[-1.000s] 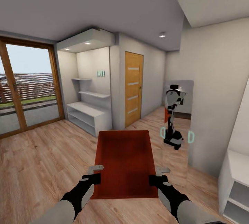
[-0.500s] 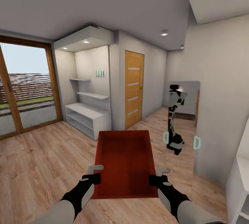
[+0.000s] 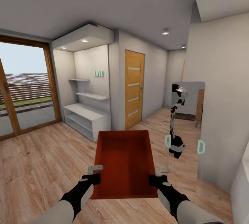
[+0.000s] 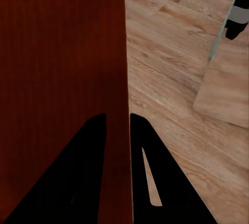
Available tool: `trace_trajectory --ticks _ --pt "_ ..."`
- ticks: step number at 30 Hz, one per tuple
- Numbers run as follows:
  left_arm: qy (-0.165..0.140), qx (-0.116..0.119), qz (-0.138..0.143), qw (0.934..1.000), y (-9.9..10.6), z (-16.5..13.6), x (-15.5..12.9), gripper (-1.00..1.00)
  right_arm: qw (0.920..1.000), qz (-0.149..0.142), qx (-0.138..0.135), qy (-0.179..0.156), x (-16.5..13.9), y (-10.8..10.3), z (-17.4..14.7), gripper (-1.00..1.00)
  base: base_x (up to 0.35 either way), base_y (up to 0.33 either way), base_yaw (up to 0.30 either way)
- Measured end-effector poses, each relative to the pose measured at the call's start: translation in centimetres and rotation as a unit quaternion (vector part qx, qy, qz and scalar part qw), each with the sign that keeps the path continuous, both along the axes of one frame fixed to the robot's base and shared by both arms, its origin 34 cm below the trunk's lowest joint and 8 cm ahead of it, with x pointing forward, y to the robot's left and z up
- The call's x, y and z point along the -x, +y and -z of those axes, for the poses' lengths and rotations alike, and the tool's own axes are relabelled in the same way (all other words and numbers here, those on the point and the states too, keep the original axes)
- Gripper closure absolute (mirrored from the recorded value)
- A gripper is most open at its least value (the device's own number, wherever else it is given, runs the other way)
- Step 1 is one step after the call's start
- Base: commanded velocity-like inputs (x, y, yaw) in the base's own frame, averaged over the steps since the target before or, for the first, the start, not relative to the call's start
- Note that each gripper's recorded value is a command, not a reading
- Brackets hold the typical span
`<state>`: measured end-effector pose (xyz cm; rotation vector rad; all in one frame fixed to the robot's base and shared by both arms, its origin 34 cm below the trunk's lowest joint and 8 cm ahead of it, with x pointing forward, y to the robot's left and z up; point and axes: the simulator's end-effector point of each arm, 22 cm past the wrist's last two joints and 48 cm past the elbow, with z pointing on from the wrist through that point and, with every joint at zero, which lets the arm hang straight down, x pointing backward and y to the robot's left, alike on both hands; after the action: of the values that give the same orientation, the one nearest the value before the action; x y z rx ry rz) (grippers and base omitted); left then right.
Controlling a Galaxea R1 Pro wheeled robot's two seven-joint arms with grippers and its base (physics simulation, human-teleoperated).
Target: Move the two storage containers from the living room to the garage. In the garage, place one container on the floor and stack the other container on top of it (either order is fine).
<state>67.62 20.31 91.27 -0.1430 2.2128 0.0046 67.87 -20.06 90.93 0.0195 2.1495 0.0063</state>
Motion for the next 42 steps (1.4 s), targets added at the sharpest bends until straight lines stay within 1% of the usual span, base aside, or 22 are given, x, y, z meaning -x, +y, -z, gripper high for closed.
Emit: trace_trajectory --ticks 8,16,25,26,34,42 --pt "-0.003 0.010 -0.006 0.9999 0.27 0.57 0.27 1.00 0.9999 -0.004 0.009 -0.003 -0.10 0.28 -0.20 1.00 0.000 0.000 0.000" --pt "-0.003 0.012 -0.006 0.9999 0.20 0.65 0.37 1.00 0.9999 -0.005 0.011 -0.003 -0.08 0.22 -0.22 1.00 0.057 0.000 0.000" --pt "-0.003 0.011 -0.007 0.9999 0.00 0.60 0.41 1.00 0.9999 -0.005 0.011 -0.003 -0.05 0.01 -0.20 1.00 0.305 0.000 0.000" --pt "-0.001 0.002 -0.003 1.0000 0.15 0.12 0.11 1.00 1.0000 -0.001 0.005 -0.002 -0.04 0.13 -0.19 1.00 0.320 0.000 0.000" --pt "-0.002 0.003 -0.004 1.0000 -0.27 0.33 0.29 1.00 1.0000 -0.003 0.008 -0.002 -0.05 -0.30 -0.14 1.00 0.322 0.000 0.000" --pt "-0.001 0.003 -0.004 1.0000 -0.04 0.35 0.28 1.00 1.0000 -0.002 0.007 -0.001 -0.01 -0.07 -0.11 1.00 0.322 0.000 0.000"
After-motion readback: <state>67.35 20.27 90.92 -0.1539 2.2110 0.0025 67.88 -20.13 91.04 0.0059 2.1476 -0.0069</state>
